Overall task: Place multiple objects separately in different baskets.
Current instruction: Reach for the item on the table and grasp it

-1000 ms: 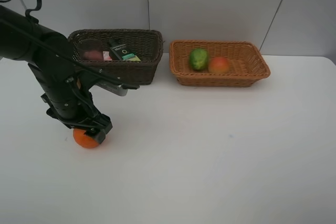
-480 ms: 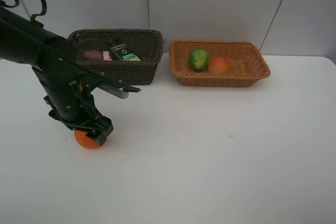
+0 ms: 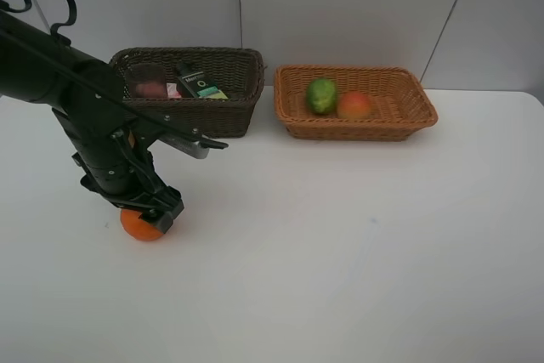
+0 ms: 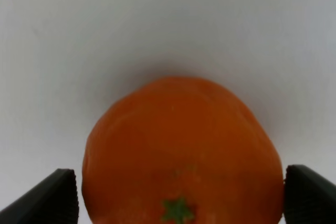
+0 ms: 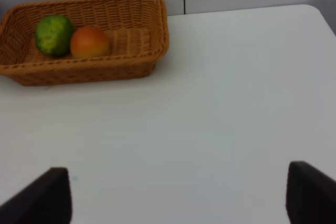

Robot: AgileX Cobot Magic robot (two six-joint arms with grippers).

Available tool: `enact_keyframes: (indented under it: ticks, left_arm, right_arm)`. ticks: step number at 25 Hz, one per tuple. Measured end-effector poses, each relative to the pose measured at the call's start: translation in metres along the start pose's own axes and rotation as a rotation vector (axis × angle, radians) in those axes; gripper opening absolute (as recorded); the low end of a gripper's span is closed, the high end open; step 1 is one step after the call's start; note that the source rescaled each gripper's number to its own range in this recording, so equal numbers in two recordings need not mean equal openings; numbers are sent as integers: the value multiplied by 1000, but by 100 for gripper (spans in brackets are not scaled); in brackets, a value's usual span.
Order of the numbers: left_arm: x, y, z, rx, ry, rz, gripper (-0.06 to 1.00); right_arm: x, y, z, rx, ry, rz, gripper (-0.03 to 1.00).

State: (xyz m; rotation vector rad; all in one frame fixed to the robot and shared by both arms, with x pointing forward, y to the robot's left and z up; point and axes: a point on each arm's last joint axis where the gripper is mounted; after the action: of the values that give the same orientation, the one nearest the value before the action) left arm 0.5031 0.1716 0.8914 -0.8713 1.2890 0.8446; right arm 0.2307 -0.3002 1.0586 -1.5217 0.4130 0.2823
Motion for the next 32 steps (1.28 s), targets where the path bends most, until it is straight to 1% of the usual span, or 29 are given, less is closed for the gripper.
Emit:
enact_keyframes:
  ticks: [5, 10, 14, 27, 29, 32]
  left_arm:
    - [6, 4, -1, 3, 5, -13, 100]
    - [19, 12, -2, 10, 3, 35, 100]
    - [27, 12, -2, 12, 5, 47, 100]
    - [27, 7, -3, 13, 12, -6, 100]
    - [27, 6, -3, 14, 13, -12, 99]
    - [27, 6, -3, 13, 14, -17, 92]
  right_arm:
    - [0, 0, 0, 0, 0, 0, 73]
    - [0, 0, 0, 0, 0, 0, 73]
    - [0, 0, 0, 0, 0, 0, 73]
    - [0, 0, 0, 0, 0, 0, 73]
    - [0, 0, 0, 0, 0, 0, 73]
    - [0, 0, 0, 0, 0, 0, 73]
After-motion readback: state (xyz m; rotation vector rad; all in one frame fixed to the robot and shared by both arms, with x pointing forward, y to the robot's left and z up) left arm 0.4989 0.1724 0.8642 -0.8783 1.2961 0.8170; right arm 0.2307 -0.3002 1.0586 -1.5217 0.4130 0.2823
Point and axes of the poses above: a point on each arm's last joint axis where the gripper is mounted, x pointing out along that axis toward the gripper, z along the wrist's bending axis when the last joint is at zero, y = z × x, and after that the axes turned 2 degrees about -x, right-handed
